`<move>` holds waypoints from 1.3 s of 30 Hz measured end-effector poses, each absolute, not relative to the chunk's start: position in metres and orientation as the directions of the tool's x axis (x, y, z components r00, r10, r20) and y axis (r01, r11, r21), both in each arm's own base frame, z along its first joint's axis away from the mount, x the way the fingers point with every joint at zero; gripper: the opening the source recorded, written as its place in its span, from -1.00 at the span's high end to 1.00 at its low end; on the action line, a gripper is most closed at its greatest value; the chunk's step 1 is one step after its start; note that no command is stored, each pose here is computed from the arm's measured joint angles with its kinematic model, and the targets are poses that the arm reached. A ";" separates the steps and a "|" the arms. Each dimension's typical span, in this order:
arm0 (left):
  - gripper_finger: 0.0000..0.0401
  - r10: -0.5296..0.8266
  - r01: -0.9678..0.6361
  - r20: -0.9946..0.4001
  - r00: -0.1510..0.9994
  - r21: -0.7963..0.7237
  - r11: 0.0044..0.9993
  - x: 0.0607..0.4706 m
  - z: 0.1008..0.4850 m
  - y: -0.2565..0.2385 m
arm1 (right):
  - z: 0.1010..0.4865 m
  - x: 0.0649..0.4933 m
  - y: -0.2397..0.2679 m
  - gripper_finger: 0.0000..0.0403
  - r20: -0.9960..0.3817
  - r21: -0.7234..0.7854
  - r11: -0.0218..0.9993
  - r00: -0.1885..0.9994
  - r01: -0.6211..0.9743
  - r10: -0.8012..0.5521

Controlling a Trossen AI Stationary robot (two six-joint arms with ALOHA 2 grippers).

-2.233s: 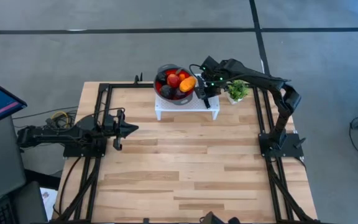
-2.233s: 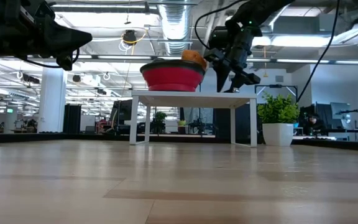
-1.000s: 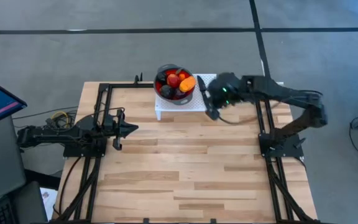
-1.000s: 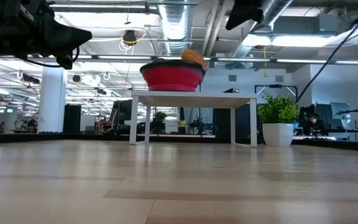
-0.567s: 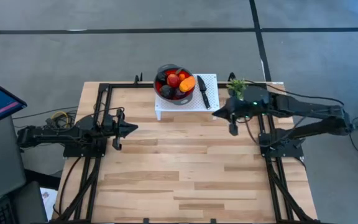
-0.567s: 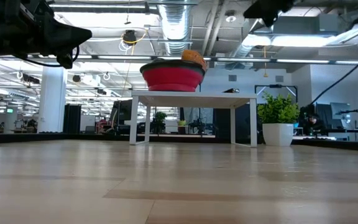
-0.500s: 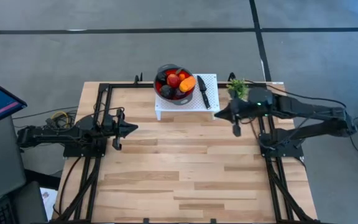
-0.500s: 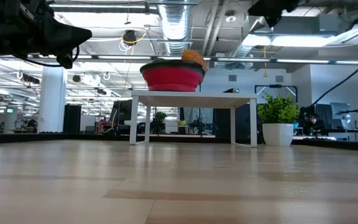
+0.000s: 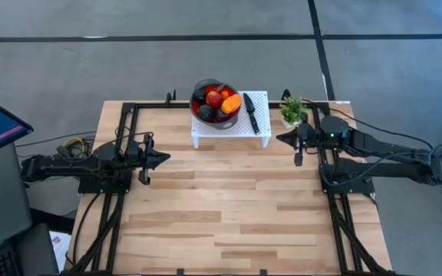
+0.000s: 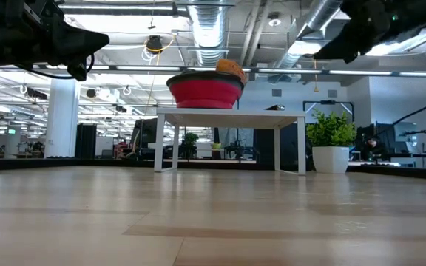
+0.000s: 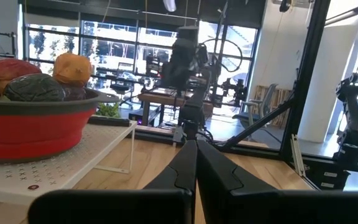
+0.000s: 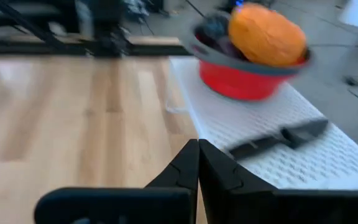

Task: Pick & Place Fruit
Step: Return to Home Position

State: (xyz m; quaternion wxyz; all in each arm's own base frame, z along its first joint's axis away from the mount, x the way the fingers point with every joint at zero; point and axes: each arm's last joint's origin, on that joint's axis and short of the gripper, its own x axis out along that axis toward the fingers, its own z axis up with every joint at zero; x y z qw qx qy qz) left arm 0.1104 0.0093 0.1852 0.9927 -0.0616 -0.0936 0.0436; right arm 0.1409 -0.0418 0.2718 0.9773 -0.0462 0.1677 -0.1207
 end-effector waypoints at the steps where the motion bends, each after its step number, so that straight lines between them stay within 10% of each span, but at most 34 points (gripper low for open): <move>1: 0.99 0.098 -0.075 0.180 0.979 -0.131 0.989 0.110 0.185 0.009 | 0.269 0.141 -0.043 0.99 -0.325 -0.141 0.963 0.908 0.231 -0.266; 23: 0.99 0.098 -0.075 0.183 0.978 -0.130 0.989 0.110 0.185 0.009 | 0.245 0.175 -0.056 0.95 -0.382 -0.215 0.976 0.922 -0.016 -0.069; 39: 0.99 0.098 -0.074 0.193 0.976 -0.131 0.989 0.110 0.186 0.009 | 0.192 0.134 -0.075 0.95 -0.055 -0.210 0.946 0.963 0.246 -0.262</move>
